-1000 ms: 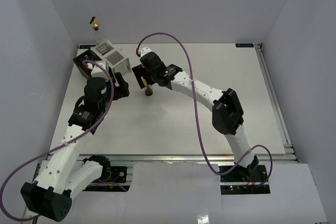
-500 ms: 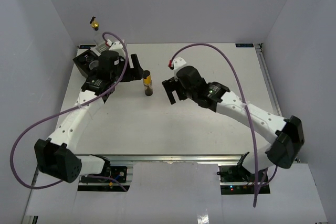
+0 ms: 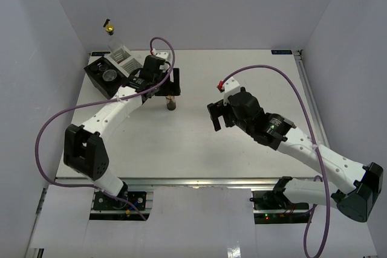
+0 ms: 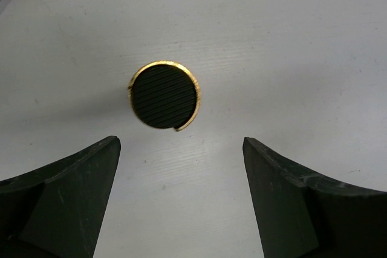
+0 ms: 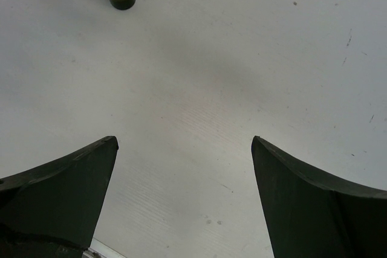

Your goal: Organize the condiment bottles

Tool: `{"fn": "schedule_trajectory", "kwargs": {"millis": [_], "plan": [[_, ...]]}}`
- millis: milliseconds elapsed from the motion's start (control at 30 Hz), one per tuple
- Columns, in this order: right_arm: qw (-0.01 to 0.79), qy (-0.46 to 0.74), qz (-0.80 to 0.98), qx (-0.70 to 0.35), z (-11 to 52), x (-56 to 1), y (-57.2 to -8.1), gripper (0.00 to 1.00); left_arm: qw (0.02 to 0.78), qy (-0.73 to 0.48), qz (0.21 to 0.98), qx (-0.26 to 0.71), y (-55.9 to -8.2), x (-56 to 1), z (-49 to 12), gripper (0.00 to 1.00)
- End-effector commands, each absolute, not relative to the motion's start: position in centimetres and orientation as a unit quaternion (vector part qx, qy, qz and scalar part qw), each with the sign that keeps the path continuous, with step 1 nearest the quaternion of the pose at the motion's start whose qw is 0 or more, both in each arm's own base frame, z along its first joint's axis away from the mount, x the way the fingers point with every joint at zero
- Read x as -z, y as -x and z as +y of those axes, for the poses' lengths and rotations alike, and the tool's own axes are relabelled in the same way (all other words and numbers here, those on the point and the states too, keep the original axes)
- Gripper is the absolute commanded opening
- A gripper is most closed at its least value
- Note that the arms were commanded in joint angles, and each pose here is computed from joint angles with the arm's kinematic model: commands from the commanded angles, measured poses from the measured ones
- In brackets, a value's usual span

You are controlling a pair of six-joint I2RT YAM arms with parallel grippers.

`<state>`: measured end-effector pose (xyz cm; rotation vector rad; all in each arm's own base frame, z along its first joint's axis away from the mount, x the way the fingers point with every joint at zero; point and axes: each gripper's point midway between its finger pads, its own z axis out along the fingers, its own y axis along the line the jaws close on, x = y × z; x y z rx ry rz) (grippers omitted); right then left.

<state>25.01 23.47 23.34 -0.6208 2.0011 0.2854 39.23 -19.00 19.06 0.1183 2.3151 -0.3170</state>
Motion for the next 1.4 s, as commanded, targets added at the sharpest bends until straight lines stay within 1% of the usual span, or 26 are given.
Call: {"fn": "schedule_trajectory", "kwargs": {"millis": [0,100,300,567,733,833,900,967,1033,1067,1133,1267,1333,1367], "plan": [[0.515,0.246,0.813,-0.112,22.6,-24.1,-25.2,0.98,0.406,-0.035,0.907,0.103,-40.4,-20.1,-19.5,0.92],[0.518,0.248,0.811,-0.11,22.2,-24.0,-25.0,0.98,0.401,-0.03,0.912,0.084,-40.9,-19.2,-19.5,0.9],[0.524,0.247,0.809,-0.1,21.6,-24.0,-25.0,0.98,0.399,-0.024,0.915,0.046,-41.5,-17.8,-19.0,0.89],[0.525,0.248,0.808,-0.098,21.5,-23.5,-25.2,0.98,0.403,-0.025,0.915,0.025,-42.4,-16.8,-18.7,0.87],[0.521,0.251,0.811,-0.093,21.6,-22.9,-25.3,0.98,0.411,-0.024,0.911,0.019,-42.9,-17.1,-18.7,0.8],[0.519,0.252,0.811,-0.092,21.6,-22.7,-25.3,0.98,0.417,-0.025,0.908,0.021,-43.1,-17.5,-18.8,0.73],[0.52,0.252,0.811,-0.093,21.6,-22.7,-25.3,0.98,0.417,-0.029,0.908,0.021,-43.3,-17.5,-18.9,0.66],[0.519,0.253,0.811,-0.095,21.7,-22.7,-25.3,0.98,0.417,-0.031,0.908,0.021,-43.4,-17.5,-19.0,0.55],[0.518,0.253,0.812,-0.094,21.7,-22.5,-25.3,0.98,0.418,-0.032,0.907,0.022,-43.4,-17.5,-19.1,0.38],[0.518,0.253,0.812,-0.094,21.7,-22.5,-25.2,0.98,0.417,-0.031,0.908,0.02,-43.5,-17.4,-19.0,0.33],[0.517,0.255,0.812,-0.095,21.7,-22.5,-25.2,0.98,0.416,-0.031,0.909,0.018,-43.6,-17.4,-19.1,0.24],[0.52,0.253,0.81,-0.097,21.6,-22.8,-25.1,0.98,0.411,-0.032,0.911,0.012,-43.8,-17.0,-19.0,0.12],[0.521,0.252,0.81,-0.097,21.5,-22.9,-25.1,0.98,0.41,-0.031,0.911,0.009,-44.0,-16.9,-19.0,0.04],[0.521,0.252,0.81,-0.097,21.6,-22.9,-25.1,0.98,0.41,-0.031,0.911,0.008,-44.0,-16.9,-19.0,0.02]]}}
